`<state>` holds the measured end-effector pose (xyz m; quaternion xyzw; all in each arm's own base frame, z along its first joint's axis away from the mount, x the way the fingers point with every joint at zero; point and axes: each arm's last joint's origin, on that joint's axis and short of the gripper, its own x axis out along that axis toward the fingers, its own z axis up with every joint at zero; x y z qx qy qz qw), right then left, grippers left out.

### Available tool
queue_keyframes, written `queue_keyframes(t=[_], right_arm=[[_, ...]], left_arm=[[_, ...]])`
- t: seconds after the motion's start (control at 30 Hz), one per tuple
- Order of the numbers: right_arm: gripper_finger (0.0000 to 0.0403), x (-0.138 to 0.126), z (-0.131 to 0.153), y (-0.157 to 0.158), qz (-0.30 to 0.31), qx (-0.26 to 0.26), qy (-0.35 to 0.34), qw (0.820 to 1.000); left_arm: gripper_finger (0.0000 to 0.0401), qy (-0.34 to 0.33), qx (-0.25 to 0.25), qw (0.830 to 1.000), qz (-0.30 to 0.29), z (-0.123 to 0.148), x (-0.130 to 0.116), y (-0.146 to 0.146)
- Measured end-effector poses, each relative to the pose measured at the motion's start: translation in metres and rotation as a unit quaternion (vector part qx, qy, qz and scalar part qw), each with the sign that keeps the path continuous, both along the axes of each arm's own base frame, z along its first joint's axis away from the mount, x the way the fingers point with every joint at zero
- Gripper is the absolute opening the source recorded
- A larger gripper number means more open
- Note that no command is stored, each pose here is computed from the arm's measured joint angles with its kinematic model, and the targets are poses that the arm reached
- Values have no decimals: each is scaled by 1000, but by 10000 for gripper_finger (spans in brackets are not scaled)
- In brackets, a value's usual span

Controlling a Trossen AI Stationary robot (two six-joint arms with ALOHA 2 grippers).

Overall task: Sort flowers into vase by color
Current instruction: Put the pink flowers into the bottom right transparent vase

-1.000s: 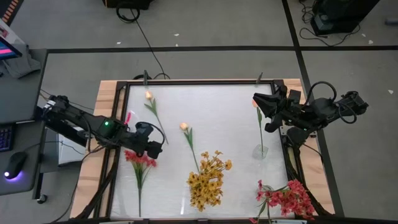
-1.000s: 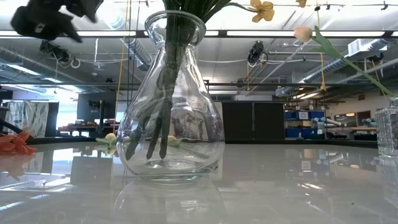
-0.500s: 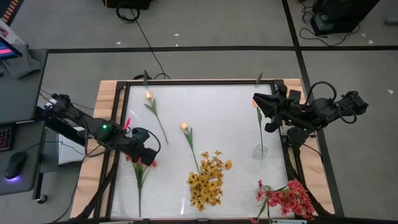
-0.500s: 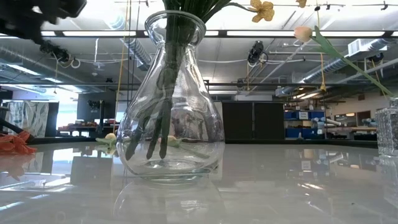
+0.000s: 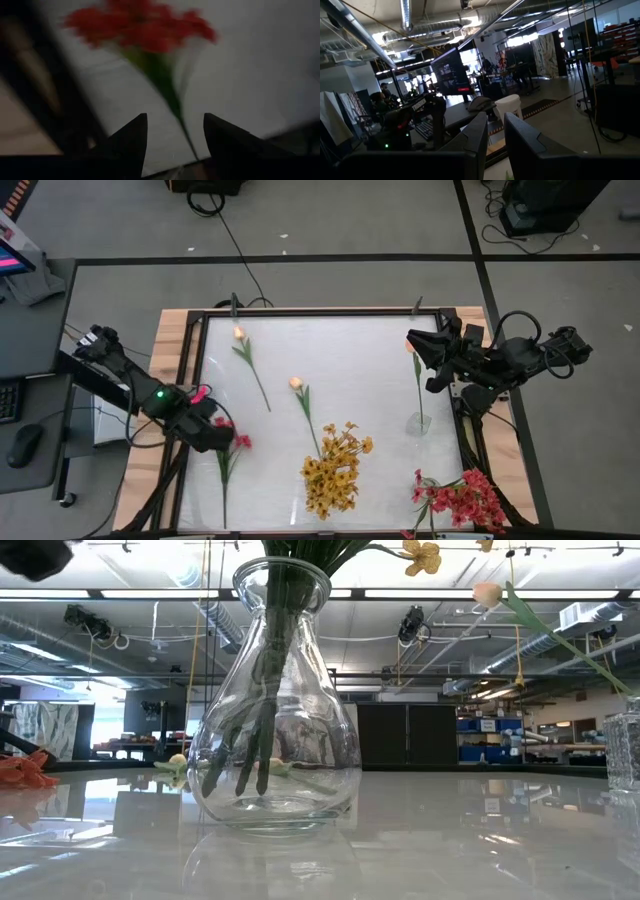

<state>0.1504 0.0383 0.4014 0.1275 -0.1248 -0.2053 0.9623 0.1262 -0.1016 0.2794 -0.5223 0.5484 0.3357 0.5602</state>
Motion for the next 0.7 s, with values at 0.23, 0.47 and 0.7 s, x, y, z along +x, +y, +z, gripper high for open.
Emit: queue_keyframes(t=[0.23, 0.47, 0.7], right_arm=[[75, 0, 0, 0, 0, 0, 0, 1000], [75, 0, 0, 0, 0, 0, 0, 1000], [75, 0, 0, 0, 0, 0, 0, 1000]], left_arm=[[199, 32, 14, 991, 126, -3, -7, -7], [199, 69, 32, 987, 140, -25, 13, -29], [199, 94, 52, 983, 150, -51, 34, -47]])
